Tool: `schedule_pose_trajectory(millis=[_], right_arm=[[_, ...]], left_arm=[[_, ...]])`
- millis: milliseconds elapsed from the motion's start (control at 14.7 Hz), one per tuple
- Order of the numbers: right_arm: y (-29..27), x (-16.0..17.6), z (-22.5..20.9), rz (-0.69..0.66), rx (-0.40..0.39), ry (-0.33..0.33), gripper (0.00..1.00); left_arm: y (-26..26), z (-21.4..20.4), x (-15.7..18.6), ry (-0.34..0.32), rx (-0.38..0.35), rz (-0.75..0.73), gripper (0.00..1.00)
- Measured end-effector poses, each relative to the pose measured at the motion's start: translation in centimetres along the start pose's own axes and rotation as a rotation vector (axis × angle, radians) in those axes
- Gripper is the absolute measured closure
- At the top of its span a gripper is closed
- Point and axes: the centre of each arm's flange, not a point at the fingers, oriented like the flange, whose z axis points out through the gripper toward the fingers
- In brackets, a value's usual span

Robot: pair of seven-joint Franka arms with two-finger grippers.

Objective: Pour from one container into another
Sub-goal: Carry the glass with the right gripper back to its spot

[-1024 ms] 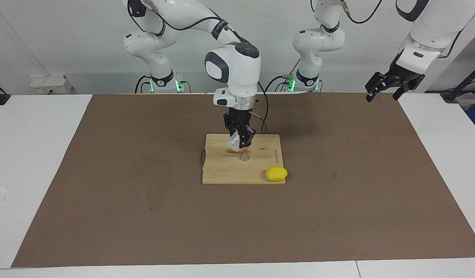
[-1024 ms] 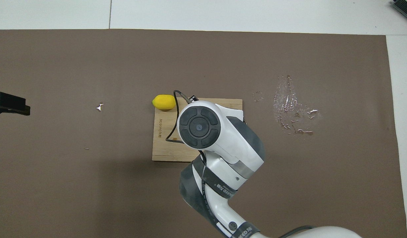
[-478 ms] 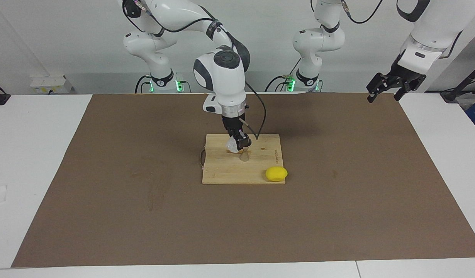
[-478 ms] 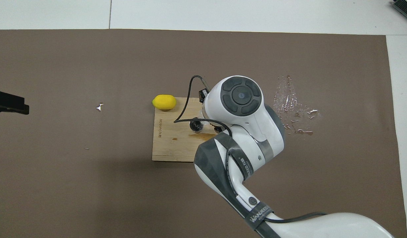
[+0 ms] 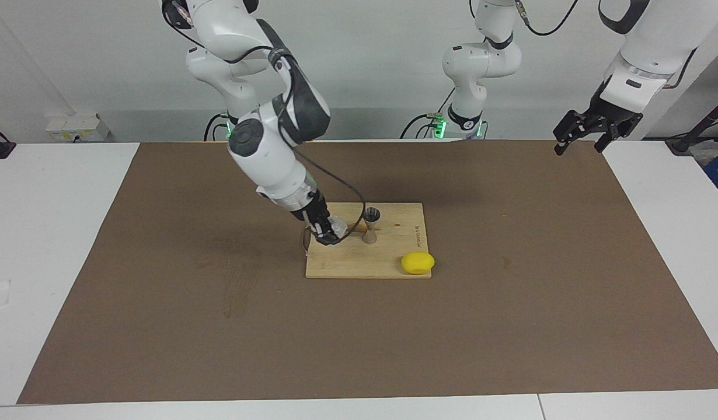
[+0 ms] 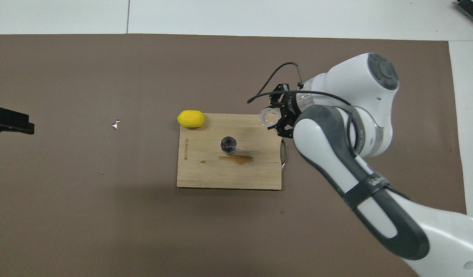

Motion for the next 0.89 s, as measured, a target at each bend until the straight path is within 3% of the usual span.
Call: schedule_pose_trajectory(millis=[341,682,887], right_arm=[[1.0,12.9,-1.9,0.145,0.046,-0.127,0.49],[4.2,21.6,0.2,0.192,0.022,-0.152,0.49],[4.8,24.4,2.1,0.189,0.019,-0.18,0.49]], left_arm=[[0.0,0.0,0.0,-0.001,0.0,0.0,0.0],[0.0,0.0,-0.1,0.0,0.0,0.0,0.0],[0.0,0.0,-0.1,0.001,0.0,0.0,0.0]])
